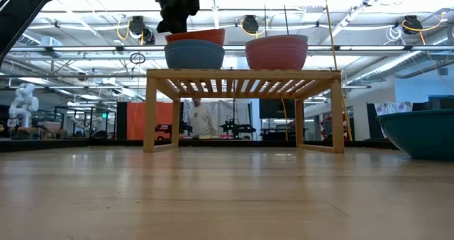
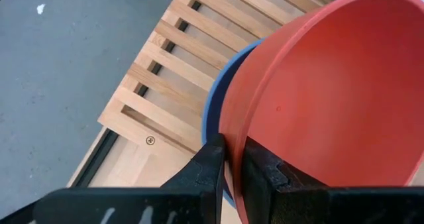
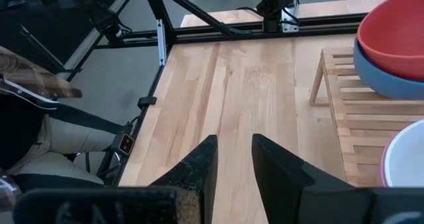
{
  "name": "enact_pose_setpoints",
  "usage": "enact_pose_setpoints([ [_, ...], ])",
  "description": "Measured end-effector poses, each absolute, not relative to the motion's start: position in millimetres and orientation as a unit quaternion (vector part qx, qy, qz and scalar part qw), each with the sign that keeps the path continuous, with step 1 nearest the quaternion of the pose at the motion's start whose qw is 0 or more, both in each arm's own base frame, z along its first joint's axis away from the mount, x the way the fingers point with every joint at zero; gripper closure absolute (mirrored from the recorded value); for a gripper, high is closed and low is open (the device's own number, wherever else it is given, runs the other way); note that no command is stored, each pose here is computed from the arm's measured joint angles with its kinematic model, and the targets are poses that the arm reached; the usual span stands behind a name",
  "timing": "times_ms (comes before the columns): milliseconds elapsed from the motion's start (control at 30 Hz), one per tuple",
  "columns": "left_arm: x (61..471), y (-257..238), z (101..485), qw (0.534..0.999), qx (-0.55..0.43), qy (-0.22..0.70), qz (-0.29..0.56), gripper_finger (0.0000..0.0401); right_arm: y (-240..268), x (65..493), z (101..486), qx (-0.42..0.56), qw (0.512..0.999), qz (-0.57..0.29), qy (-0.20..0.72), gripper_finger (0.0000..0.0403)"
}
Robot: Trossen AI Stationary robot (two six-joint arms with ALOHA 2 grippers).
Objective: Place and stack bowls onto a shelf
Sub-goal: Stack the orange bowl on top of the light blue bowl on the shelf
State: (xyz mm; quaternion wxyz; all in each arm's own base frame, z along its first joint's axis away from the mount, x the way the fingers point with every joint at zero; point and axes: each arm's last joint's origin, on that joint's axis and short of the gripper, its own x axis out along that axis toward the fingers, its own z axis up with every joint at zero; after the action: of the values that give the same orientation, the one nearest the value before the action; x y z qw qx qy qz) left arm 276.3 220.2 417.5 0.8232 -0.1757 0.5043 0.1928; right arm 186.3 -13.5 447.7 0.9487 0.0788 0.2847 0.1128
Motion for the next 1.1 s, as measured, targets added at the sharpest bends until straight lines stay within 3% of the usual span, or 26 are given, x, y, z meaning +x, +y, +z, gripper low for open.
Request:
enact_pose_setpoints([
  [1100, 265.7, 210.8, 431.2, 0.838, -0.141, 0.496, 0.18, 0.036, -13.4, 186.3, 447.7, 0.078, 0.949, 0.113, 0.284, 0.0316],
])
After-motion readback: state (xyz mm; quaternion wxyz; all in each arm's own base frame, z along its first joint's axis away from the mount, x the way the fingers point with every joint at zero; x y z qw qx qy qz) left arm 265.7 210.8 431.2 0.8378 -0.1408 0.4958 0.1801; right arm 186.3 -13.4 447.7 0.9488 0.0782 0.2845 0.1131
